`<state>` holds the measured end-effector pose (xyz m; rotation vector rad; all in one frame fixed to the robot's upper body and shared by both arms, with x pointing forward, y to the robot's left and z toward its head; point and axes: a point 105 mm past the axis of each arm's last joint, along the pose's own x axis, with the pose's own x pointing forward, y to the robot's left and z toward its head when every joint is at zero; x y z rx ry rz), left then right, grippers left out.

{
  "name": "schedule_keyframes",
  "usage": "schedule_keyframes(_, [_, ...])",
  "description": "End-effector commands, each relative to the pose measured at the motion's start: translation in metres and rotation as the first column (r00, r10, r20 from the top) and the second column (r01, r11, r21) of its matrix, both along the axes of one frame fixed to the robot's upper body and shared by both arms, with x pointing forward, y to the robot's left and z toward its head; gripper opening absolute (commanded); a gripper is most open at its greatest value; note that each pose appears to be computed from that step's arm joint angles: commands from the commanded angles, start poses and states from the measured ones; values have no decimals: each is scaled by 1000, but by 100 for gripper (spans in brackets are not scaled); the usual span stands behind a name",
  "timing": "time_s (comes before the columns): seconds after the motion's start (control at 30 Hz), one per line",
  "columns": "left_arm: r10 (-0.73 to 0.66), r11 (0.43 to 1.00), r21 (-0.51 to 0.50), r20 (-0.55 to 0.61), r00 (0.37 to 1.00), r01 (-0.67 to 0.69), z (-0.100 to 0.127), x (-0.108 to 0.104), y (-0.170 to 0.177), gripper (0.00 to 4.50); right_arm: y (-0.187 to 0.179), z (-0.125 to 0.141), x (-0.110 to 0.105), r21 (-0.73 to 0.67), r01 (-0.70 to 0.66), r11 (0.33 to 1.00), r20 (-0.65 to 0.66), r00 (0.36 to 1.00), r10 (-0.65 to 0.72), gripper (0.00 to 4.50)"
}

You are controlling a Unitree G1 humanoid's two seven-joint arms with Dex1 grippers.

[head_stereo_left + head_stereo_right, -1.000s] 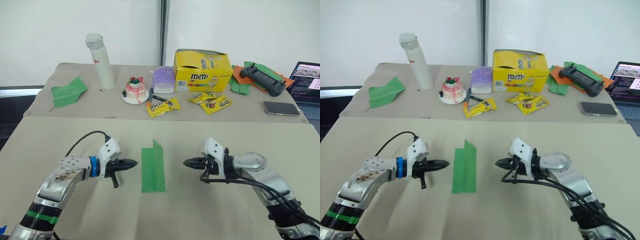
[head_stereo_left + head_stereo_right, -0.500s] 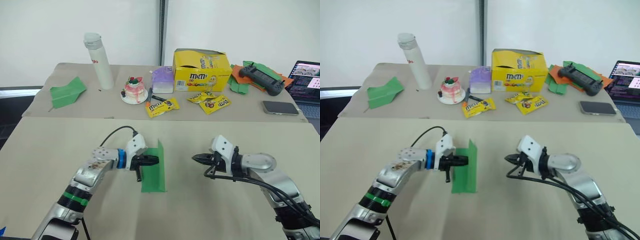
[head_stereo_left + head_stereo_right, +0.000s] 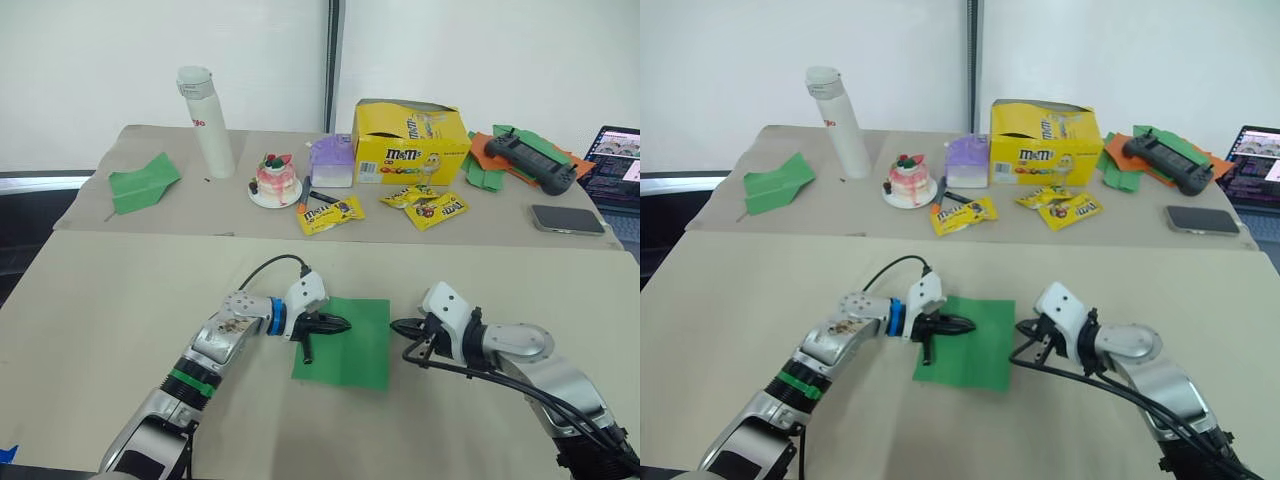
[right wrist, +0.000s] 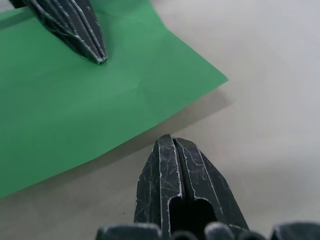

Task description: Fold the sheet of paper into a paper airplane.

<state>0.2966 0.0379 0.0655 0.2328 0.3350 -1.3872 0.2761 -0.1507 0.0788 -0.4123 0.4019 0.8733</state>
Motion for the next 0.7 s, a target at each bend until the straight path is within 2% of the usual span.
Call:
schedule_keyframes(0.03, [-6,1000,29,-37,999,7,-13,-6,-3,2,-7,10,9,14,59,998,39,997,-59,0])
schedule_keyframes(0.17, [-6,1000,22,-42,999,6,-13,-8,-5,2,-17,17,19,80,171,982,36,984,-175,0])
schedule_keyframes(0.23, [-4,1000,21,-45,999,5,-13,-9,-5,2,-19,21,18,144,202,969,-15,979,-202,0])
schedule_keyframes(0.27, [-3,1000,21,-46,999,4,-13,-9,-5,0,-20,21,16,156,207,966,-36,978,-204,61])
schedule_keyframes(0.43, [5,1000,25,-48,999,-4,-14,-10,-2,0,-9,21,-1,354,252,901,-189,962,-195,225])
schedule_keyframes(0.57, [14,1000,27,-48,999,-12,-14,-10,0,0,-11,7,2,373,348,860,-241,931,-273,225])
schedule_keyframes(0.63, [13,1000,26,-49,999,-12,-14,-11,0,0,0,2,1,443,378,813,-321,914,-250,225])
schedule_keyframes(0.7, [13,1000,28,-48,999,-11,-14,-12,1,0,5,2,2,470,384,795,-339,910,-239,225])
